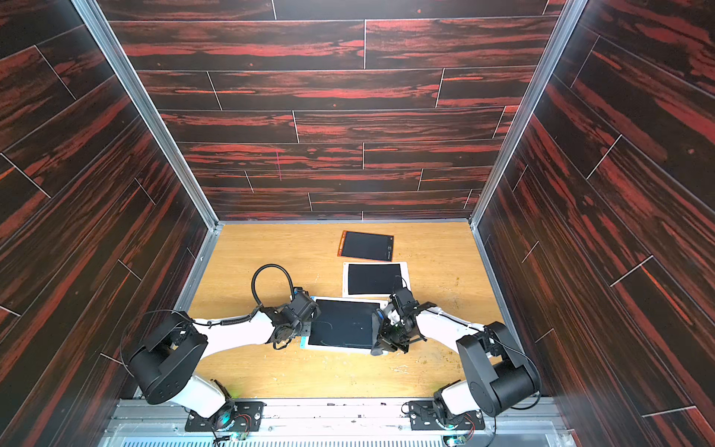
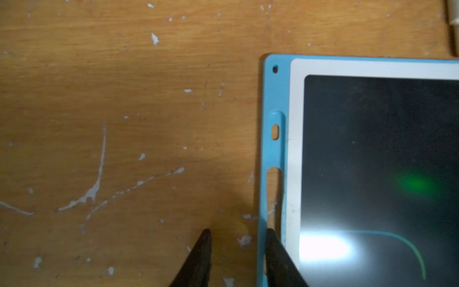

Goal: Wipe the drawing tablet
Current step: Wipe the dirt from the drawing tablet.

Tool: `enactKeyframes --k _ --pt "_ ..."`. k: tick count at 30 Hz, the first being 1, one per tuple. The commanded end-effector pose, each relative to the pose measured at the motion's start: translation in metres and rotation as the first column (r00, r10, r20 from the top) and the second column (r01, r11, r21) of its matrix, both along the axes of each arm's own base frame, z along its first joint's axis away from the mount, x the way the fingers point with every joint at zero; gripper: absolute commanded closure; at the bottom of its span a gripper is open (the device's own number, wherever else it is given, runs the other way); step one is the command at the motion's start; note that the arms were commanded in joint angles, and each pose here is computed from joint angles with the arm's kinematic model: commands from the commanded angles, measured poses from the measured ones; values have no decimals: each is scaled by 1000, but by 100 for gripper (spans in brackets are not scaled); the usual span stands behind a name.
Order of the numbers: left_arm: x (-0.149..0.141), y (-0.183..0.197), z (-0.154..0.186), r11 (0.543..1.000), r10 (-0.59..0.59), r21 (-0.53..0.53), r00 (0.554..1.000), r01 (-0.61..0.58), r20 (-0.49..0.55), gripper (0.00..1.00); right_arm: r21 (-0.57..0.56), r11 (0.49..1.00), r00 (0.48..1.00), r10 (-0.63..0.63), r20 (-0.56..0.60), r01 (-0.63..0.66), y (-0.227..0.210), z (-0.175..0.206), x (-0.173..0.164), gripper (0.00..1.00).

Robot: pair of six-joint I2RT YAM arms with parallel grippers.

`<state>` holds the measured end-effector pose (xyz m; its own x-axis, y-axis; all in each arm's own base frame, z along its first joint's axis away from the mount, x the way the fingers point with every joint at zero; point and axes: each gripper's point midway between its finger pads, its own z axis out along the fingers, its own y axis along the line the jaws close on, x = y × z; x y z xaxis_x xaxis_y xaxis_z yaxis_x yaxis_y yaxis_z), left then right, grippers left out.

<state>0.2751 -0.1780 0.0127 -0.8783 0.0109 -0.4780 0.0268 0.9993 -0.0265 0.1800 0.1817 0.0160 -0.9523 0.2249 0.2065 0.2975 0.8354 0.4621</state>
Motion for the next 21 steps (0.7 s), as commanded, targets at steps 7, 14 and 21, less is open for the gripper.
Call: enactKeyframes --k 7,14,21 --pt "-14 14 -11 999 -1 52 998 4 -66 63 -377 925 983 -109 -149 46 -72 -31 -39 100" --pt "-5 14 -7 996 -3 90 998 9 -60 62 -370 928 988 -81 -129 28 -70 -24 -31 100" --pt "6 23 0 976 -17 217 998 30 -62 61 -394 919 990 -68 -121 15 -73 -19 -27 100"
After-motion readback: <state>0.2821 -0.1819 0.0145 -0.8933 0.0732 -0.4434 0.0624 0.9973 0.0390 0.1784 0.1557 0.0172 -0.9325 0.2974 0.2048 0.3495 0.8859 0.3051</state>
